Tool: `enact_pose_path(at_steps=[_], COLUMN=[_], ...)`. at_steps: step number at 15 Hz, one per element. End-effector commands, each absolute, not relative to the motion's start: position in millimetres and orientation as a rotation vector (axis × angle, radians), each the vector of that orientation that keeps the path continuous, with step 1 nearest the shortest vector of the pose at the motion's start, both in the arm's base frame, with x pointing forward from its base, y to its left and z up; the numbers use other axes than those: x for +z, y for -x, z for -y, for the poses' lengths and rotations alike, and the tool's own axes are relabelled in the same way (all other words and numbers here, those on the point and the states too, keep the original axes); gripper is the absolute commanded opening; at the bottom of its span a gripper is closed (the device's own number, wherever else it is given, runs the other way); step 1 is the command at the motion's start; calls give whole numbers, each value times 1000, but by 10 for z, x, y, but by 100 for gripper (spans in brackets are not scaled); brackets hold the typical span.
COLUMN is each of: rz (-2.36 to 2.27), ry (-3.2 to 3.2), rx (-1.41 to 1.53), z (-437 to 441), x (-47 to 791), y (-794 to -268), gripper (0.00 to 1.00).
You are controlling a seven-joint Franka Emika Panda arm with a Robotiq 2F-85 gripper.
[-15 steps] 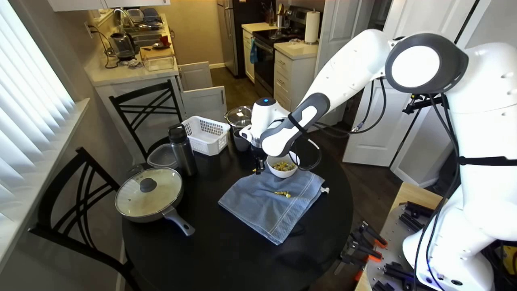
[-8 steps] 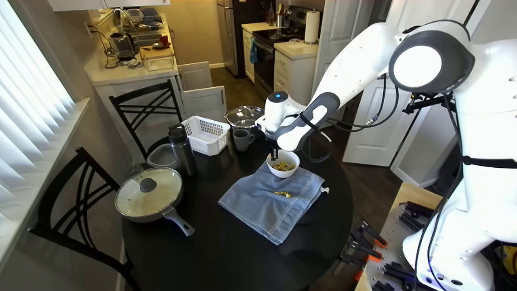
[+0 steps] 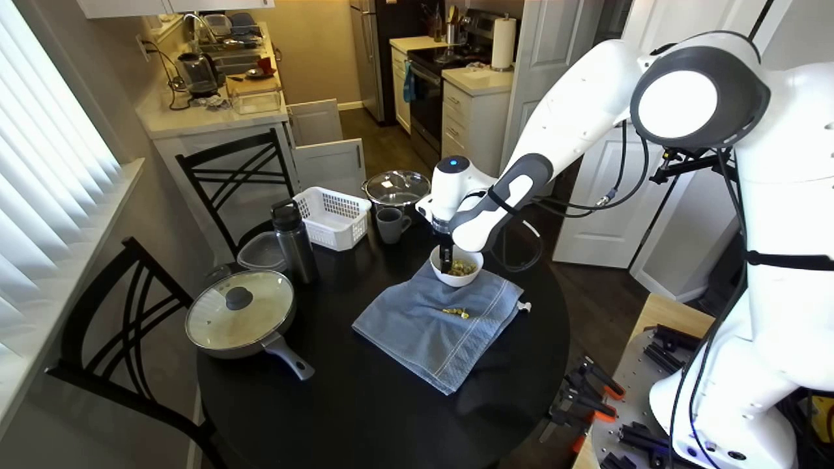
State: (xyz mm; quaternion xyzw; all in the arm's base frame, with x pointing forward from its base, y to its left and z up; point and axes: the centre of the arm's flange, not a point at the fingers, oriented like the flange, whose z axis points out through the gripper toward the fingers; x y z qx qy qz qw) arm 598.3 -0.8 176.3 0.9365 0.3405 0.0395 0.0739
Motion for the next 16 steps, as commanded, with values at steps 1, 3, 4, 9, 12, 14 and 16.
enact_pose_path(at_steps=[1,3,4,9,12,14,16], rz=[-1265,-1361,-1393,-1375,-1308,-1287,-1275], ry=[-2874,-2886,-2892,-2934,-2939,-2949,-2963], rx=[152,152,142,-12,-64,-100,-135], z=[-269,-444,-504,-612,-543,-526,-536], x=[1968,1991,1984,1743,1570,1457,1315], y=[-5667,-5580,-5549,-5406,-5334,-5313,-5318], gripper=[92,99,100,100,100,100,100])
